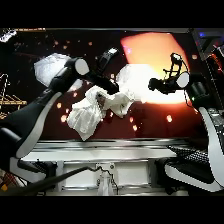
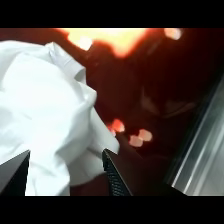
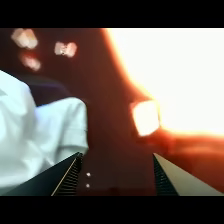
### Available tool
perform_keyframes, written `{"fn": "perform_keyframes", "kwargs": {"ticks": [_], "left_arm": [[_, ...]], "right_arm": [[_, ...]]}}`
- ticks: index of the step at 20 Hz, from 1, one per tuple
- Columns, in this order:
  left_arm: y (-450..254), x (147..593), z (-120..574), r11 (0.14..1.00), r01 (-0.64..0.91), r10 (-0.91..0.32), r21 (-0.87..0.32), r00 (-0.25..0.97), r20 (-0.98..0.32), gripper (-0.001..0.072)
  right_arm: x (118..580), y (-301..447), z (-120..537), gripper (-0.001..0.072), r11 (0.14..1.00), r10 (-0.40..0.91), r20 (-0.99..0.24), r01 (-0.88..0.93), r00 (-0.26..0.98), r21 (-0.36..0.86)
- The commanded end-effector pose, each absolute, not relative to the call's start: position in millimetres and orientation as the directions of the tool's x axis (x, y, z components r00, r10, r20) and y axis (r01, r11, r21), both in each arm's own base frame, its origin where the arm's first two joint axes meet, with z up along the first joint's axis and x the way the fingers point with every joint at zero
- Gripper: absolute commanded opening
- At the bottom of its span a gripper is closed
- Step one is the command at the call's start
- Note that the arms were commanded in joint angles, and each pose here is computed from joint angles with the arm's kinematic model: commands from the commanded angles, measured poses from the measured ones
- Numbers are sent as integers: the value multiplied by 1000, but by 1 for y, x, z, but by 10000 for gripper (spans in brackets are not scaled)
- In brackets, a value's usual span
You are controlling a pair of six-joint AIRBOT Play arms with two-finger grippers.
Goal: Fold the clothes and pants, and hang the long-sleeved shirts on hangers.
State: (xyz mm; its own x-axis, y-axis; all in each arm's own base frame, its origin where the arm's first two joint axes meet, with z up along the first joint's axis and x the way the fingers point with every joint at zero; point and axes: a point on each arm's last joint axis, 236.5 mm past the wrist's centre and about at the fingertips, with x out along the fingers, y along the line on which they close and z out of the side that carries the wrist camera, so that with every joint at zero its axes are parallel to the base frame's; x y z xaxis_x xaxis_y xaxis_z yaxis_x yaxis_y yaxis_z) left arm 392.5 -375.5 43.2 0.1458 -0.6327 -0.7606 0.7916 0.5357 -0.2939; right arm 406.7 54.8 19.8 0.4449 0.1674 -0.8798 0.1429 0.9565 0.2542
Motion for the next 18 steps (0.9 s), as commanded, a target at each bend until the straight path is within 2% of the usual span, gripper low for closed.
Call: {"fn": "perform_keyframes", "kwargs": {"ticks": [1,4,7,8,9,10,12,15,16,18], "left_arm": [[-388,393,3,542,779,-601,-314,99,-793,502],[-402,385,-11,512,768,-637,-385,39,-770,502],[-406,380,-28,512,760,-627,-402,11,-779,496],[-408,380,-32,513,755,-628,-408,6,-778,370],[-409,380,-32,512,751,-633,-416,3,-774,76],[-409,381,-27,514,744,-644,-426,6,-765,12],[-403,391,-1,519,742,-673,-423,50,-738,10],[-380,415,76,543,758,-721,-362,200,-663,10],[-372,418,103,548,764,-734,-341,243,-635,10],[-359,418,149,552,778,-753,-301,309,-581,10]], "right_arm": [[395,45,19,533,957,144,-871,159,470,244],[392,45,42,533,956,146,-842,144,520,254],[388,45,64,532,956,148,-814,130,562,264],[386,46,69,532,955,151,-807,126,570,268],[382,46,75,532,955,152,-803,123,576,268],[378,46,78,532,956,152,-804,121,575,267],[365,46,77,532,959,155,-819,116,553,260],[333,54,49,529,961,171,-856,110,488,254],[322,64,36,529,951,203,-860,115,468,287],[300,102,16,529,894,339,-832,126,439,430]]}}
